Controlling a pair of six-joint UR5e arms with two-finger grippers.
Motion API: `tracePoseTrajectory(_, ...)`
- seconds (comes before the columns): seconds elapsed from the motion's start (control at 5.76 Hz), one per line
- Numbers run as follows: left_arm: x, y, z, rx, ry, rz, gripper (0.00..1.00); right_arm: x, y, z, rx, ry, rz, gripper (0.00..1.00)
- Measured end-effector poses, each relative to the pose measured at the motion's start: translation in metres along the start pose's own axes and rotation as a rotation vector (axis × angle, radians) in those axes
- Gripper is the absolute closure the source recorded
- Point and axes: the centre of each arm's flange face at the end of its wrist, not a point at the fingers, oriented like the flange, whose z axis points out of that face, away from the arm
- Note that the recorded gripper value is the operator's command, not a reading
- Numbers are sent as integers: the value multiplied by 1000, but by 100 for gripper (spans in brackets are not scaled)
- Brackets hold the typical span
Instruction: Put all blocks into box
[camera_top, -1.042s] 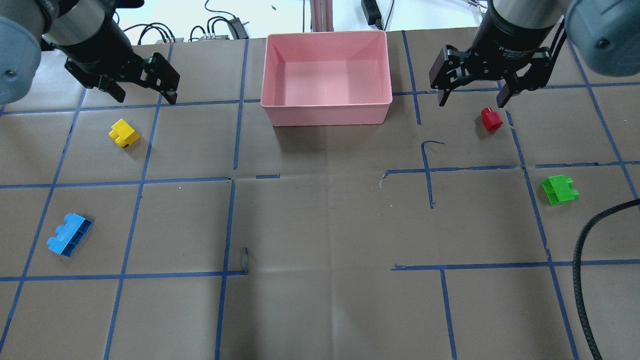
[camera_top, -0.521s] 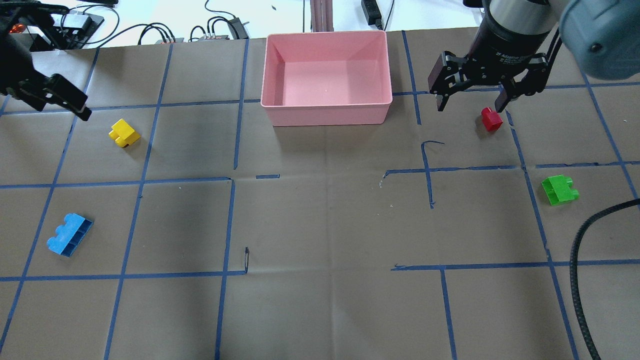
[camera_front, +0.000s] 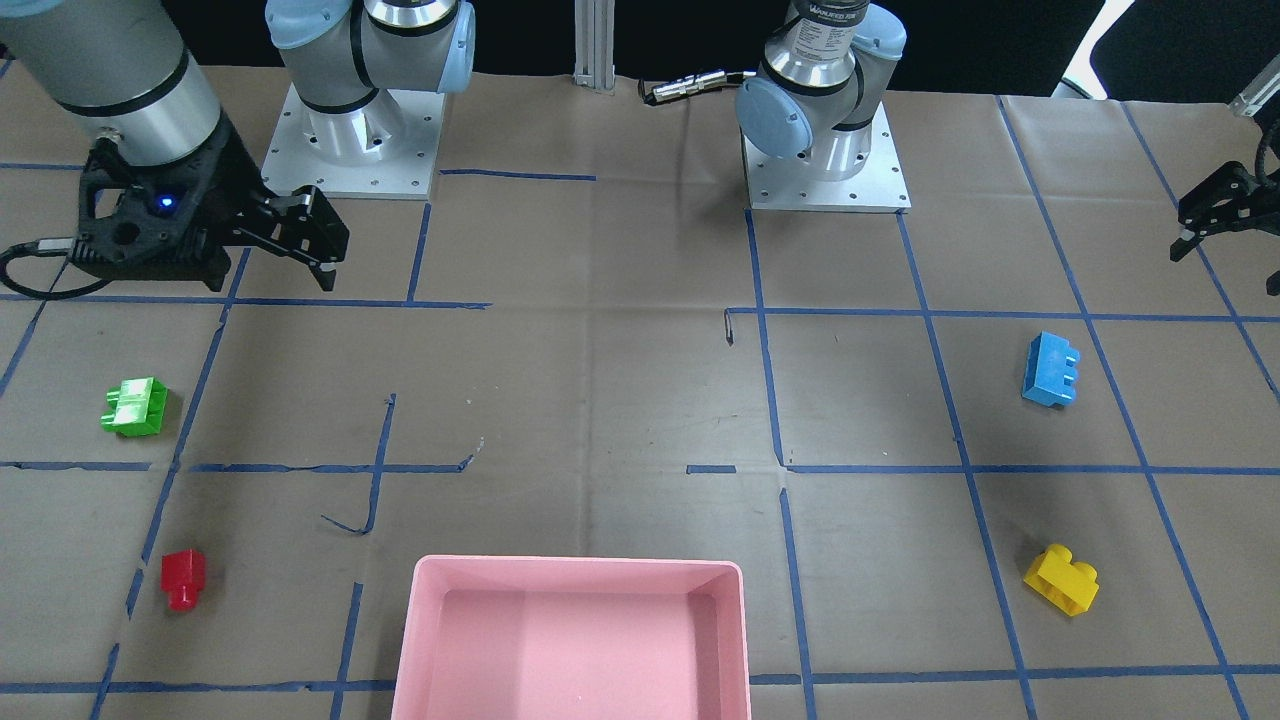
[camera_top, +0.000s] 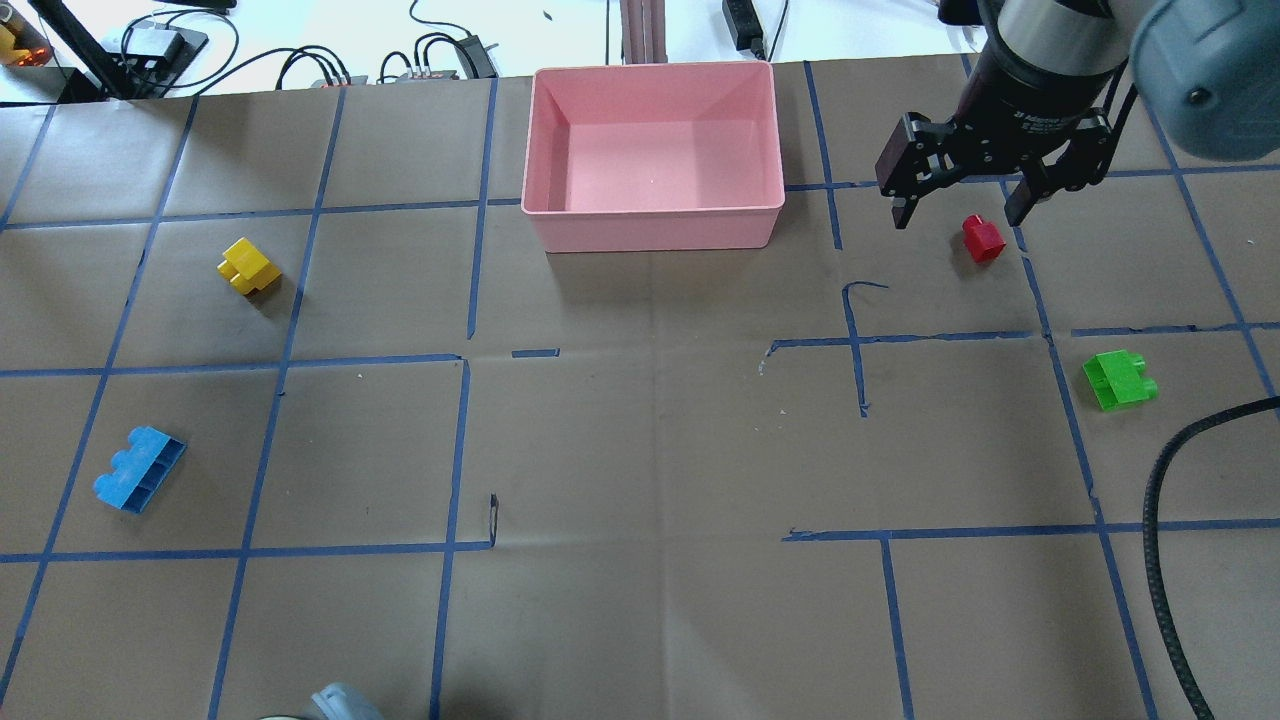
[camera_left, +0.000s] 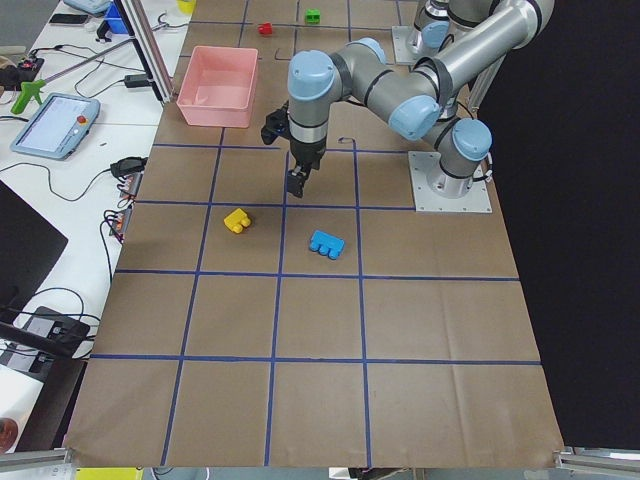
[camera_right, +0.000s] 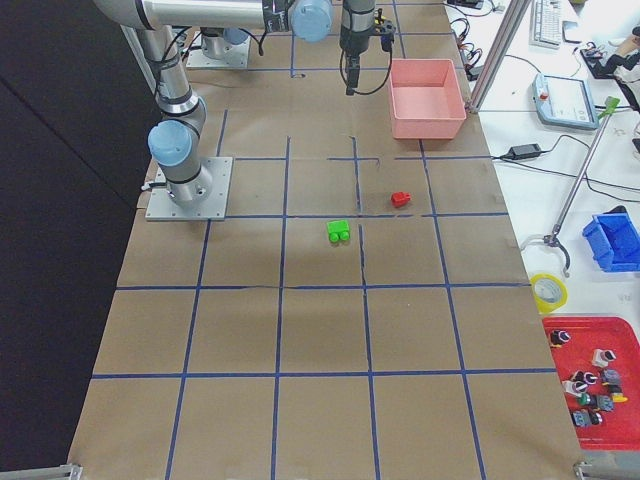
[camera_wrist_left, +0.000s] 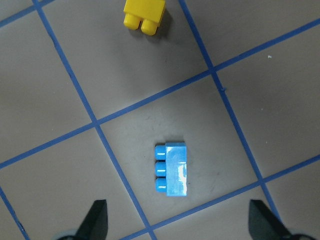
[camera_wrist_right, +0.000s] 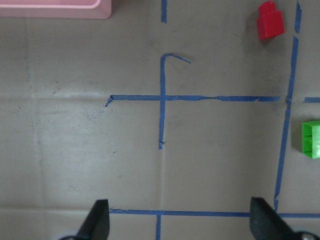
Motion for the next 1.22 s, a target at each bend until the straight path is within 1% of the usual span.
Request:
tracePoseTrajectory(0.17,4,19,15,-4,18,-8,1,50,-4,4,-9,-3,-54,1)
tracePoseTrajectory(0.35,10,26,36,2,20,-12,1,107,-2,14,-17,-13,-70,1)
tracePoseTrajectory(0.52,11,26,59,18,11,-14,1,157,3,29,0,-12,-84,1)
tracePoseTrajectory(0.69,7,24,86,39,8,-14,1,197,9,50,28,0,-115,0)
tracePoseTrajectory(1.04,-8,15,164,84,32,-14,1,242,7,106,92,50,-123,0)
tracePoseTrajectory(1.22,-7,14,200,100,39,-14,1,249,10,143,91,51,-115,0)
